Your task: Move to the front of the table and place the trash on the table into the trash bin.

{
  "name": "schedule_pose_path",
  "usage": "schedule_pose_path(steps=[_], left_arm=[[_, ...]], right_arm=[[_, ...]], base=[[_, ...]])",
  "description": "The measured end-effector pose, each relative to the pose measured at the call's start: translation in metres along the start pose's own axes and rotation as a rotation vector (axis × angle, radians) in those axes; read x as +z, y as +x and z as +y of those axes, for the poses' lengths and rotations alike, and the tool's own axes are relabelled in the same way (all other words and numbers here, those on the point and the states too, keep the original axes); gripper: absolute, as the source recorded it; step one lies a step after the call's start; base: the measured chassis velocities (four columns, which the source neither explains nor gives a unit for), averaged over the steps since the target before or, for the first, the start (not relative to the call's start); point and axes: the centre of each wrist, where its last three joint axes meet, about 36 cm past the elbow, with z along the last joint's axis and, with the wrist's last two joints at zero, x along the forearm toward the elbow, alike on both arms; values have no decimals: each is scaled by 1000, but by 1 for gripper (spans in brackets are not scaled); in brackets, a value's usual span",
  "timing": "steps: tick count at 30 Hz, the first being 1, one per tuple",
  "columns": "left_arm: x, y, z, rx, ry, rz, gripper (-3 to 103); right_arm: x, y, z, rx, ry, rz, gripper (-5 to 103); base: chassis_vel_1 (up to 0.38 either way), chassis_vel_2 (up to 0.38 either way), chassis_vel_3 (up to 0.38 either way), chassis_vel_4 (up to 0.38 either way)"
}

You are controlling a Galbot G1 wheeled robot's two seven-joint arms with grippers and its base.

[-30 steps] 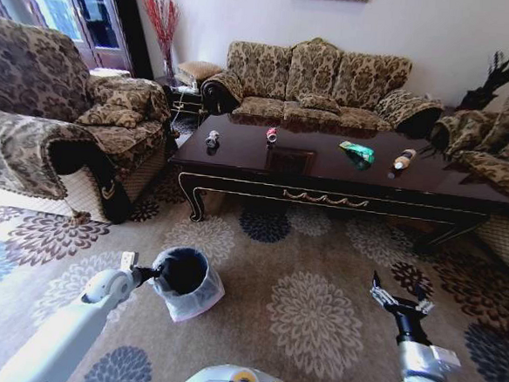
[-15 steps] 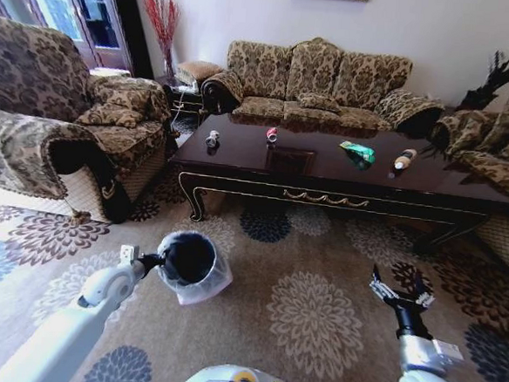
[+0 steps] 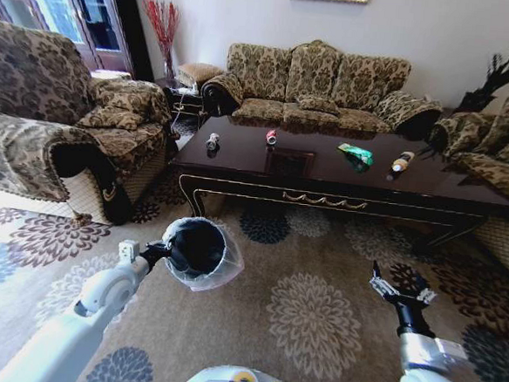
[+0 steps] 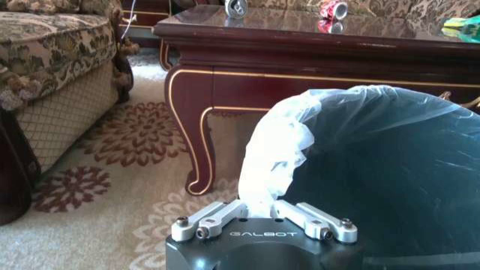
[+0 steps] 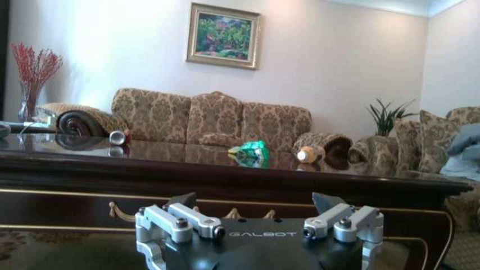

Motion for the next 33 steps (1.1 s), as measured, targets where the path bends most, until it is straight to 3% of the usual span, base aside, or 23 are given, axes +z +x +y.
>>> schedule_pose_path(steps=[33], left_arm=[[4, 5, -3, 10, 11, 7, 2]], right_arm=[[-5, 2, 3, -14, 11, -2, 100]], base=[[-17, 22, 17, -22]])
